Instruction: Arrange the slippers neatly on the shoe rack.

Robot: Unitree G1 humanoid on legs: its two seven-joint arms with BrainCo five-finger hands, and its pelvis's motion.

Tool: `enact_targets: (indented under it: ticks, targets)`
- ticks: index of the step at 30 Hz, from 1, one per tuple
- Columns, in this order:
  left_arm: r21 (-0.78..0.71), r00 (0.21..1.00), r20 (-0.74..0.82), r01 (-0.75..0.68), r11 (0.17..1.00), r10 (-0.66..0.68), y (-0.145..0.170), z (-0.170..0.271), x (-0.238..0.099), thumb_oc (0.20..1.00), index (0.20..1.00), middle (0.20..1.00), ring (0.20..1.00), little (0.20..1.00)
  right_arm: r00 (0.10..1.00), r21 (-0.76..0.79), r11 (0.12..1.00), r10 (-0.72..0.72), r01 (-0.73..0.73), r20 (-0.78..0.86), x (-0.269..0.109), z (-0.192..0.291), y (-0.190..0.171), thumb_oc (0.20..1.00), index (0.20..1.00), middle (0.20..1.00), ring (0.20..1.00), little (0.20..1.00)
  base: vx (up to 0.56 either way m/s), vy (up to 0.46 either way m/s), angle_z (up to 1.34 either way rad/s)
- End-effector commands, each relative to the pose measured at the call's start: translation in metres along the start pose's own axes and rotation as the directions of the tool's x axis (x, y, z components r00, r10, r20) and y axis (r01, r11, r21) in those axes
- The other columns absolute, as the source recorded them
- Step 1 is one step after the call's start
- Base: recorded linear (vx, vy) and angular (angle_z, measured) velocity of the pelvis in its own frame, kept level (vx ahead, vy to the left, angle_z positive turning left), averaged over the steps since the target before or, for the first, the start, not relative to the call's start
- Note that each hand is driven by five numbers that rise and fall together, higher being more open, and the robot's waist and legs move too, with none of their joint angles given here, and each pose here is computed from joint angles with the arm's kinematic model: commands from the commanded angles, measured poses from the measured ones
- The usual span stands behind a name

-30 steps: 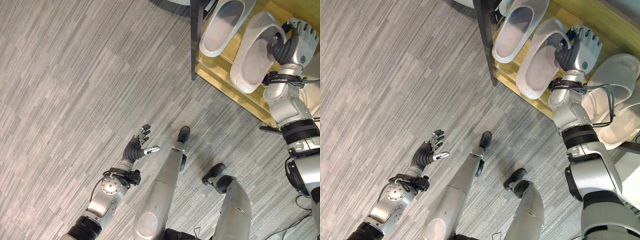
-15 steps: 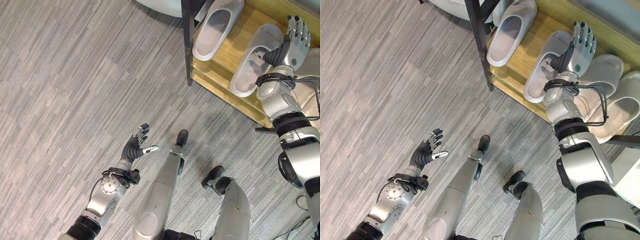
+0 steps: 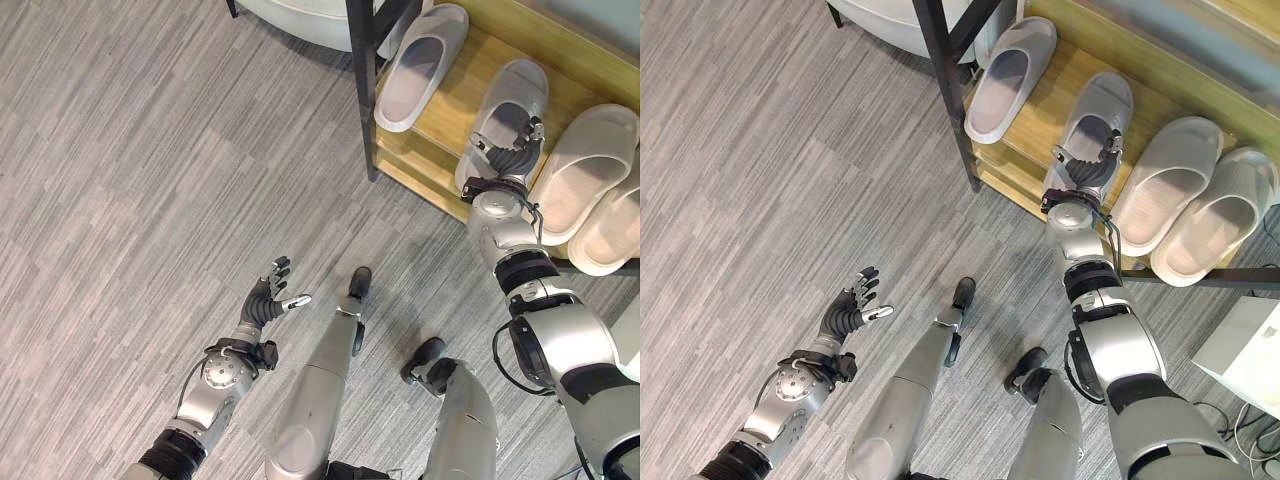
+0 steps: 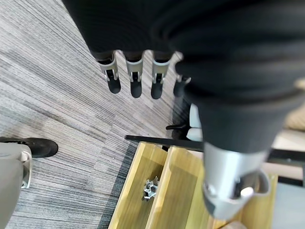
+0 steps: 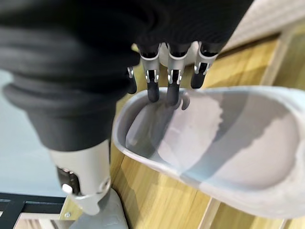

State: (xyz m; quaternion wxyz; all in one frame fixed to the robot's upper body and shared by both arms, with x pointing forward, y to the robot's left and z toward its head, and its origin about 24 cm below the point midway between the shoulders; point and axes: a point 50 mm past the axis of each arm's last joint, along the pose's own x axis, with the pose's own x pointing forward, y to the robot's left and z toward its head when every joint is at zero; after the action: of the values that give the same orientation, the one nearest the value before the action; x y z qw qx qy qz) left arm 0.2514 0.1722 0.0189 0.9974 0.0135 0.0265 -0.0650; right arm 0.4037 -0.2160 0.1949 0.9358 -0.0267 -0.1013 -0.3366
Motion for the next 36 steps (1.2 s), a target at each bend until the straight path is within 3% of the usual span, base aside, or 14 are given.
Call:
enact_targets:
  ticks: [1,6,7,8,15,21,30,33,35,36]
  targets:
    - [-0.037,0.999,0.038,0.025,0.999,-0.023,-0.011,0.005,0.0,1.0,1.0,1.0,1.0,1.0,0.998,0.049,0.999,-0.018,0.015,0.06,0.01,0.013,-0.014,1.0,1.0,1.0,1.0,1.0,0.02,-0.016,0.08]
    - [-0.034,0.998,0.046,0.039,0.999,-0.037,-0.016,0.007,0.004,1.0,1.0,1.0,1.0,1.0,1.0,0.151,0.988,0.02,-0.02,-0.004,0.008,0.007,-0.009,1.0,1.0,1.0,1.0,1.0,0.01,0.004,0.01]
    - [-0.034,0.997,0.081,-0.006,0.999,0.008,-0.031,0.025,0.044,1.0,1.0,1.0,1.0,1.0,0.99,0.252,0.96,0.136,-0.125,-0.027,-0.015,0.006,0.026,1.0,1.0,1.0,1.0,1.0,0.02,0.031,0.0]
    - [-0.024,0.996,0.089,-0.002,1.0,0.005,-0.035,0.028,0.05,1.0,1.0,1.0,1.0,1.0,0.988,0.288,0.95,0.142,-0.119,-0.061,-0.015,0.005,0.029,1.0,1.0,1.0,1.0,1.0,0.02,0.025,0.03]
    - [-0.031,0.998,0.067,-0.004,1.0,0.006,-0.038,0.03,0.061,1.0,1.0,1.0,1.0,1.0,0.957,0.467,0.862,0.273,-0.198,-0.099,-0.024,0.017,0.054,1.0,1.0,1.0,1.0,1.0,0.01,-0.014,0.0]
    - [-0.045,0.999,0.046,-0.004,0.999,0.006,-0.038,0.026,0.063,1.0,1.0,1.0,1.0,1.0,0.945,0.448,0.855,0.322,-0.263,-0.061,-0.021,0.03,0.06,1.0,1.0,1.0,1.0,1.0,0.01,-0.02,0.09]
    - [-0.067,1.0,0.01,0.001,0.998,0.0,-0.03,0.014,0.051,1.0,1.0,1.0,1.0,1.0,0.971,0.451,0.871,0.237,-0.195,-0.038,0.001,0.038,0.034,1.0,1.0,1.0,1.0,1.0,-0.01,-0.004,0.08]
    - [-0.066,1.0,0.007,0.005,0.998,-0.005,-0.029,0.012,0.049,1.0,1.0,1.0,1.0,1.0,0.966,0.442,0.868,0.257,-0.227,-0.01,-0.003,0.038,0.036,1.0,1.0,1.0,1.0,1.0,0.0,0.0,0.0]
    - [-0.06,0.999,0.054,0.001,0.998,0.002,-0.026,0.025,0.054,1.0,1.0,1.0,1.0,1.0,0.92,0.325,0.861,0.363,-0.391,0.147,-0.025,0.045,0.047,1.0,1.0,1.0,1.0,1.0,-0.03,0.048,-0.03]
    - [-0.06,0.999,0.053,0.001,0.998,0.002,-0.026,0.025,0.054,1.0,1.0,1.0,1.0,1.0,0.92,0.324,0.862,0.362,-0.391,0.147,-0.025,0.045,0.047,1.0,1.0,1.0,1.0,1.0,-0.04,0.041,-0.14]
